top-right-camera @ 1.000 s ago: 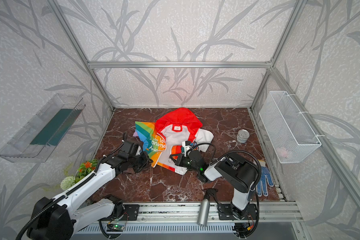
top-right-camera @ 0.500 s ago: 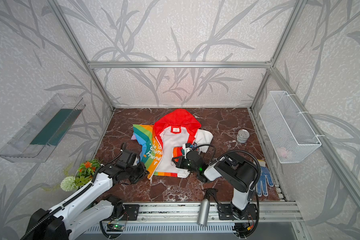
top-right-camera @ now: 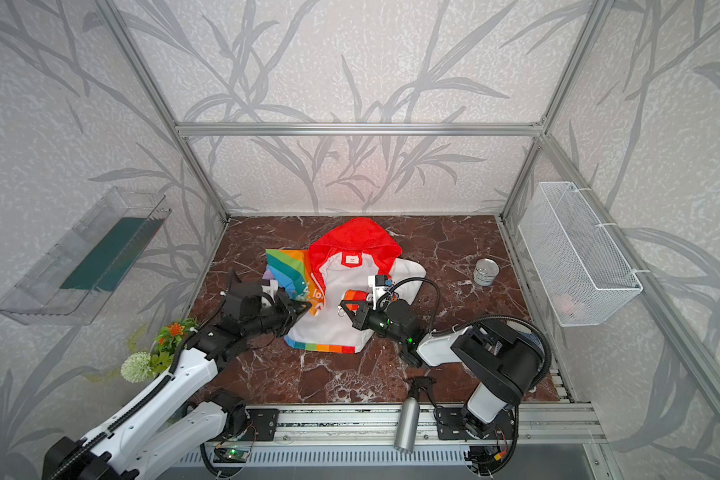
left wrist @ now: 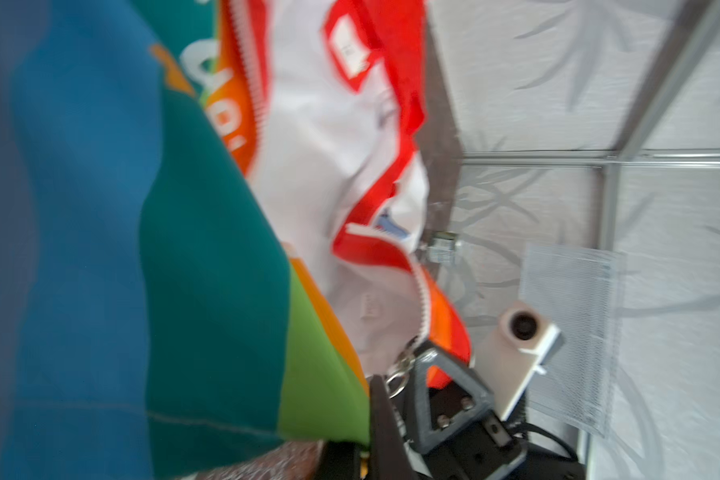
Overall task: Zip up the jacket
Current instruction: 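Lift the jacket upward by both zipper ends with both grippers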
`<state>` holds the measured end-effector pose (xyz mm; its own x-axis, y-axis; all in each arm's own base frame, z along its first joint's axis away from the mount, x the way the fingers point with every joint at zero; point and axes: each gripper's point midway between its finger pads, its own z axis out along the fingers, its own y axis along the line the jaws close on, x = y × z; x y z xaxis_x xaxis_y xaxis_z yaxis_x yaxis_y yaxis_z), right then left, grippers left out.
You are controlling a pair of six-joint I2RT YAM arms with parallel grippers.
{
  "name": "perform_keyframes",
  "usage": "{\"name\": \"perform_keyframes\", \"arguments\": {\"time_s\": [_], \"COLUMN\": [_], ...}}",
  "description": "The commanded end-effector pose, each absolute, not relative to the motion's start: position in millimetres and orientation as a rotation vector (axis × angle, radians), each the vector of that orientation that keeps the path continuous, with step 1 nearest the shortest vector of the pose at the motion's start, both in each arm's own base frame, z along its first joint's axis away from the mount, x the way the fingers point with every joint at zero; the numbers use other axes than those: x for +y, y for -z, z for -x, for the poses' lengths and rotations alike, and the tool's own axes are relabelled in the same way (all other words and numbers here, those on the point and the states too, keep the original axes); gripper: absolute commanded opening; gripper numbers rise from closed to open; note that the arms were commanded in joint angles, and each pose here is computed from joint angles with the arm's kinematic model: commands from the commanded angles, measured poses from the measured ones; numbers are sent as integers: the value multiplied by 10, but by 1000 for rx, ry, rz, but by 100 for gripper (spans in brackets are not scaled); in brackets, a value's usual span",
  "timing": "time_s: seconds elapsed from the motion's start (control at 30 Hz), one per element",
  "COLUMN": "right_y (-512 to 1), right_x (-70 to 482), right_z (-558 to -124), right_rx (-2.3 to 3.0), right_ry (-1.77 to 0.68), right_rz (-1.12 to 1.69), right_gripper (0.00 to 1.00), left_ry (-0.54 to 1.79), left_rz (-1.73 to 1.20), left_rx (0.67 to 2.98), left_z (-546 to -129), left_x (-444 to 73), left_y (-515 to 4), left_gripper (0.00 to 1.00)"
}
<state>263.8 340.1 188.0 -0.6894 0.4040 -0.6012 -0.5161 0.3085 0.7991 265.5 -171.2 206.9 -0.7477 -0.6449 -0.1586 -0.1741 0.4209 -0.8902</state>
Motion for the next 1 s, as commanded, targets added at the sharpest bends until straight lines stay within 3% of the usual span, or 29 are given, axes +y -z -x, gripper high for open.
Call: {"name": "perform_keyframes", "arguments": {"time_s": [0.0, 0.3, 0.57, 0.97], "right_y": [-2655, -3979, -5042, -6175], "right_x": [3375, 2960, 2758, 2911], "right_z": [-2594, -2350, -2152, -1945], "right_rx": [1569, 1206, 881, 551], "right_ry": [-1497, -1373, -1196, -1203], "right_rz": [205, 279, 379, 498], "right_gripper": [0, 0, 0, 0], "left_ry": [1345, 1593, 1481, 1258], "left_rz": [569, 280, -69, -375], "left_rx": [1976, 1507, 1100, 757], "left_z": [-2828, -3019, -2874, -2365], "left_x": [-1706, -1898, -1921, -1988], "left_y": [-2761, -4368, -5682, -6511], "left_gripper": [0, 0, 0, 0]}}
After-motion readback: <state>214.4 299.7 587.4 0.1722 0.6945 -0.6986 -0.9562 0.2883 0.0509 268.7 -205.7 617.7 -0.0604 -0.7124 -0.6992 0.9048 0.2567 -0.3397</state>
